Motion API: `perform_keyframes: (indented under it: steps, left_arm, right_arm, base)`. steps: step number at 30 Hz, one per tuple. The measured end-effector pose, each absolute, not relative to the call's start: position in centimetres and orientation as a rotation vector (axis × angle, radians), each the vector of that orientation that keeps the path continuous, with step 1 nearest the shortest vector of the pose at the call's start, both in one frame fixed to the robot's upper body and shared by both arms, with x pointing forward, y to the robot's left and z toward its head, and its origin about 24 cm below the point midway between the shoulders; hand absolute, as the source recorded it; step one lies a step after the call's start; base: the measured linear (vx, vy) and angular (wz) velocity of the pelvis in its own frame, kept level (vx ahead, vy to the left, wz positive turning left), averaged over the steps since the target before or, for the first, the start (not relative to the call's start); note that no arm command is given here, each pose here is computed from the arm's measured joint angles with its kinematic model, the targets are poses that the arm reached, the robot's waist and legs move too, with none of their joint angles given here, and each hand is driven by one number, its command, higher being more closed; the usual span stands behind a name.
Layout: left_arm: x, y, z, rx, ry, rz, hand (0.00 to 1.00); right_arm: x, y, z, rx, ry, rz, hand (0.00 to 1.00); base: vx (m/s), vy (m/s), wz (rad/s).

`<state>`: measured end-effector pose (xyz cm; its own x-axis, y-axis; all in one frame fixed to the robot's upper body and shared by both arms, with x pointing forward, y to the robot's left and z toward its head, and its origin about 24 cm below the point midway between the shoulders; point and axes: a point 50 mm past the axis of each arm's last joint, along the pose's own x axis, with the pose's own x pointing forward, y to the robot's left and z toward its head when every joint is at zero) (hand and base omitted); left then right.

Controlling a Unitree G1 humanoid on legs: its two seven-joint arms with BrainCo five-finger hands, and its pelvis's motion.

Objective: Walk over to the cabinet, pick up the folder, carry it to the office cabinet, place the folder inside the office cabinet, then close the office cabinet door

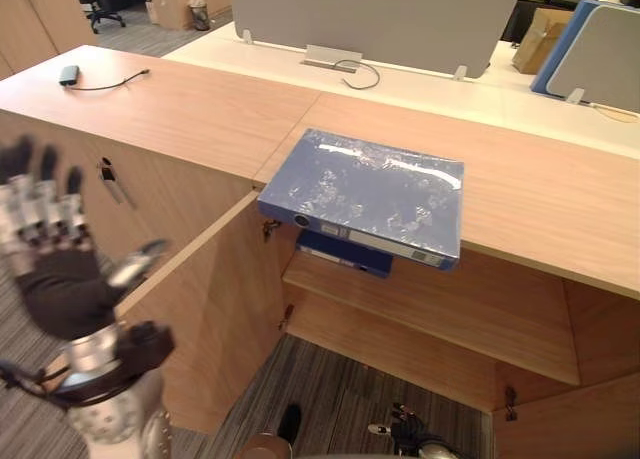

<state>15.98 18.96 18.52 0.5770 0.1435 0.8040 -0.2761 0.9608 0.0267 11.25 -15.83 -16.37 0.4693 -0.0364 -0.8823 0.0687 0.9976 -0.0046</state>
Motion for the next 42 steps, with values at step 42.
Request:
perform_keyframes:
  steps: [42]
  left_arm:
    - [26.3,14.3,9.9,1.102,-0.706,0.103,0.00]
  right_arm:
    - [13.9,-14.1,-15.6,-0.171,1.016,0.101,0.00]
  base:
    - [0.00,-0.016,-0.07]
